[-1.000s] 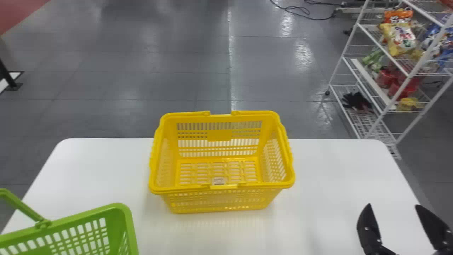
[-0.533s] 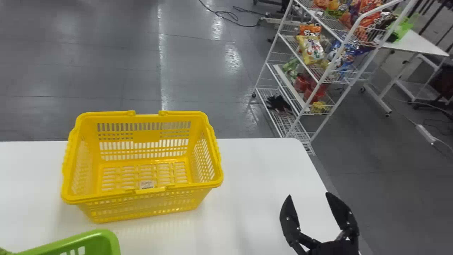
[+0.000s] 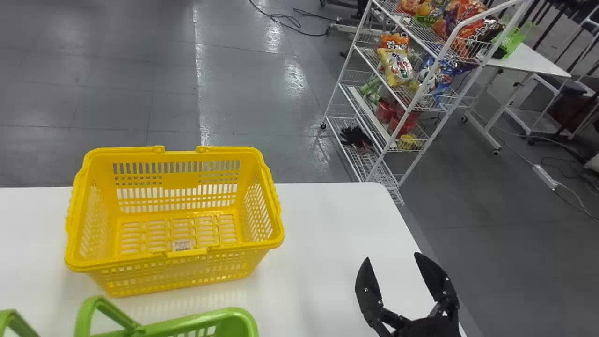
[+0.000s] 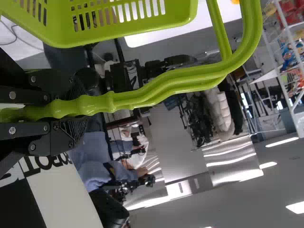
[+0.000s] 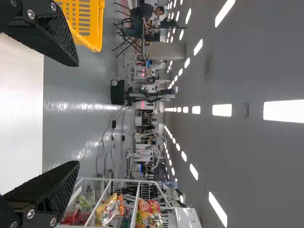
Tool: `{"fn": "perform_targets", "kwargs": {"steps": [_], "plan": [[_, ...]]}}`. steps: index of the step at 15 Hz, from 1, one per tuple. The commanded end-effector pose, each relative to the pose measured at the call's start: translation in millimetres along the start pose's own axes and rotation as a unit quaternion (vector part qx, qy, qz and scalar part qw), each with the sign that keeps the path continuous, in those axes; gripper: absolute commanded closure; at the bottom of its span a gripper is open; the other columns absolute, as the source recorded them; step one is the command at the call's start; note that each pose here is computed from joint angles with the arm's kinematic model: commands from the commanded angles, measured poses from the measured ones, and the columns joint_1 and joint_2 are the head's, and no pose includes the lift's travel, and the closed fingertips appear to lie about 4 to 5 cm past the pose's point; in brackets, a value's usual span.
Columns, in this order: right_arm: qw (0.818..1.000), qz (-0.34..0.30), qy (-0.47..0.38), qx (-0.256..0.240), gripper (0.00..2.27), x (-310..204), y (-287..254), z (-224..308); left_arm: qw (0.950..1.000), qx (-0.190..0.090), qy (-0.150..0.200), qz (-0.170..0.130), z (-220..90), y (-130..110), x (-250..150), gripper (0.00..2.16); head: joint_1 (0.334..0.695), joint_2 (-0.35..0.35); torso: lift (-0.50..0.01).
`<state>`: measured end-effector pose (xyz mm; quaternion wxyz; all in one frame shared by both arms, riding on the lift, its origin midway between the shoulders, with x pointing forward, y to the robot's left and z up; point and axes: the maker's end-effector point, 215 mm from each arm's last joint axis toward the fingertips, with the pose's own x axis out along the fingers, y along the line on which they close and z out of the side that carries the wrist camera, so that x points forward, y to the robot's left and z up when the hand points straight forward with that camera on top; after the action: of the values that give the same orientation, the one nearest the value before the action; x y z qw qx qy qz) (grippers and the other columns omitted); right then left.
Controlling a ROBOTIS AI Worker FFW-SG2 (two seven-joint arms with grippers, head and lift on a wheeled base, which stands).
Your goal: Grasp handle with right gripper to insert into left gripper then lift and swing left to center
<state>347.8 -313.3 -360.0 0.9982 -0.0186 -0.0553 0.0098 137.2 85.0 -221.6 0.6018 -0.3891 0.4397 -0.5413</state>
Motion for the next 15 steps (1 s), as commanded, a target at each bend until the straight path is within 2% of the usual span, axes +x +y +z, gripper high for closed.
{"fn": "perform_targets", "kwargs": {"steps": [1, 7, 15], "plan": [[1.000, 0.003, -0.001, -0.001, 0.06, -2, 2, 0, 0.9997, 0.007, 0.020, -0.011, -2, 1, 16, 1.98, 0.695, -0.350, -0.093], [1.000, 0.021, 0.008, -0.003, 0.06, -6, 20, -6, 0.9982, 0.019, 0.052, -0.022, 6, 14, 48, 1.98, 0.695, -0.350, -0.093], [0.999, 0.032, 0.011, -0.003, 0.06, -8, 29, -8, 0.9983, 0.019, 0.052, -0.017, 13, 21, 53, 1.98, 0.695, -0.350, -0.093]]}}
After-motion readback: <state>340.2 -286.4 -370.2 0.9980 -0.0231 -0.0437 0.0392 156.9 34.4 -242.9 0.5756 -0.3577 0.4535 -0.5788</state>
